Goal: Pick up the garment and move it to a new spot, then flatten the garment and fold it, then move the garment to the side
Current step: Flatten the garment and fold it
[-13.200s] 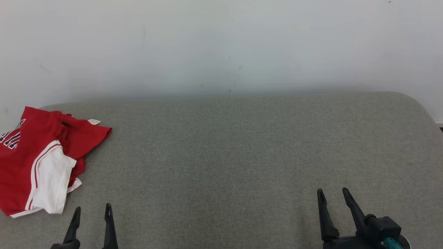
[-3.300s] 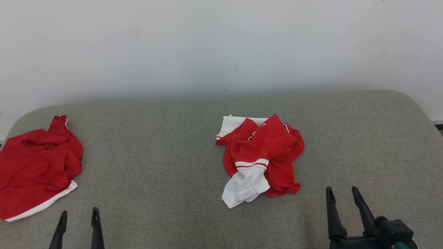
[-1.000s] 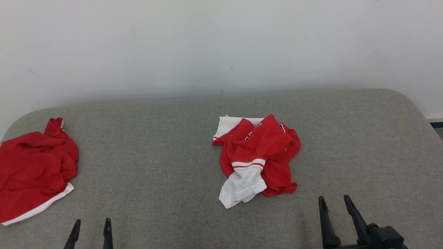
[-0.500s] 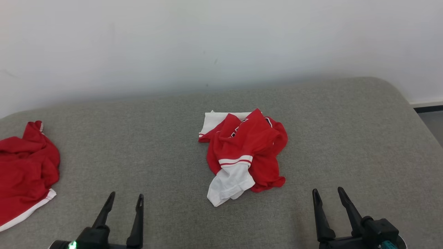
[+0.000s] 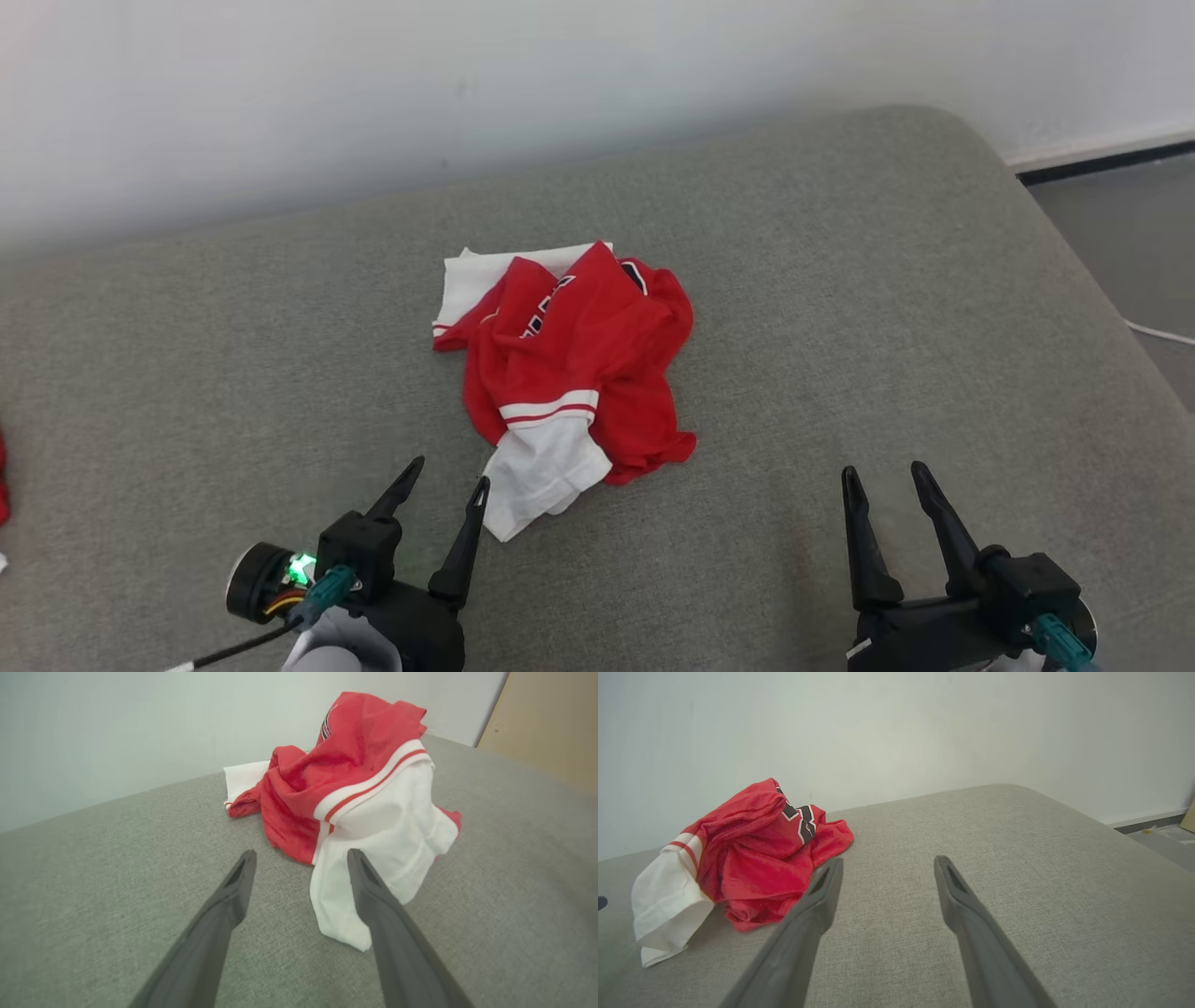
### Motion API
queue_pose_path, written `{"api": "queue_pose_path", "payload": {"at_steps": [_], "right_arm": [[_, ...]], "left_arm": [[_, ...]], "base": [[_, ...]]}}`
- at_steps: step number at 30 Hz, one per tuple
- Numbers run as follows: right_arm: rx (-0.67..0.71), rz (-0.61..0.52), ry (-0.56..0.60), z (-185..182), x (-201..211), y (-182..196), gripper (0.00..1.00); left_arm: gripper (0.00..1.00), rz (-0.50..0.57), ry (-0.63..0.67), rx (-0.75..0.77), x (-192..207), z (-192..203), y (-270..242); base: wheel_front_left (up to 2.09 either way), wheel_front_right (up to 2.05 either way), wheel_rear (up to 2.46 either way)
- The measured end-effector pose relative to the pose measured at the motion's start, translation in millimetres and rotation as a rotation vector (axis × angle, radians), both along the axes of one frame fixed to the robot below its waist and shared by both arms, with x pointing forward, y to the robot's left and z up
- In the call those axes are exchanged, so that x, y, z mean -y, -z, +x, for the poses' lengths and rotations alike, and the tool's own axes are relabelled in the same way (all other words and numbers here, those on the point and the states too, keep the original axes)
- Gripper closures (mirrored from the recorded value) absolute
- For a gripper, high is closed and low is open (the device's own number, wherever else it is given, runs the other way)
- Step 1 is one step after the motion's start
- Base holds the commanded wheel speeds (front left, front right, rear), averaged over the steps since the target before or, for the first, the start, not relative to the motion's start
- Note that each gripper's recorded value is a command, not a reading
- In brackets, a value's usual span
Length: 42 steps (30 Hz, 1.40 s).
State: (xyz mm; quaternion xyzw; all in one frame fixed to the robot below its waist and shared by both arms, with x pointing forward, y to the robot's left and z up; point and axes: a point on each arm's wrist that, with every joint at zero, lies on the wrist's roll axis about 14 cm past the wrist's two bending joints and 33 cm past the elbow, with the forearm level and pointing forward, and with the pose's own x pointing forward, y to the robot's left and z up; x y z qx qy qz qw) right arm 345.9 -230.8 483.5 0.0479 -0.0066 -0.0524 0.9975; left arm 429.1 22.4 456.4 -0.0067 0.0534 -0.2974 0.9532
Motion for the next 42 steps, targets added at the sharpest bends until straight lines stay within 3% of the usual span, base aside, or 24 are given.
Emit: {"api": "queue_pose_path", "payload": {"at_steps": [12,14,22,30,36,42], "right_arm": [[-0.042,0.003,0.077,-11,22,11,0.00],[-0.040,0.002,0.083,-12,24,10,0.00],[-0.024,0.005,0.069,-9,20,6,0.00],[-0.022,0.024,-0.018,5,-7,9,0.00],[-0.008,0.051,-0.119,20,-40,6,0.00],[0.005,0.065,-0.196,30,-65,3,0.00]], "left_arm": [[0.00,0.079,0.118,-0.197,36,-6,66],[1.00,0.084,0.133,-0.196,41,-7,66],[1.00,0.022,0.045,-0.095,27,16,28],[1.00,0.009,-0.112,0.085,-29,29,-27],[1.00,0.046,-0.264,0.163,-92,11,-46],[1.00,0.070,-0.436,0.111,-149,-34,-34]], "base": [[0.00,0.00,0.00],[0.00,0.00,0.00],[0.00,0.00,0.00],[0.00,0.00,0.00],[0.00,0.00,0.00],[0.00,0.00,0.00]]}}
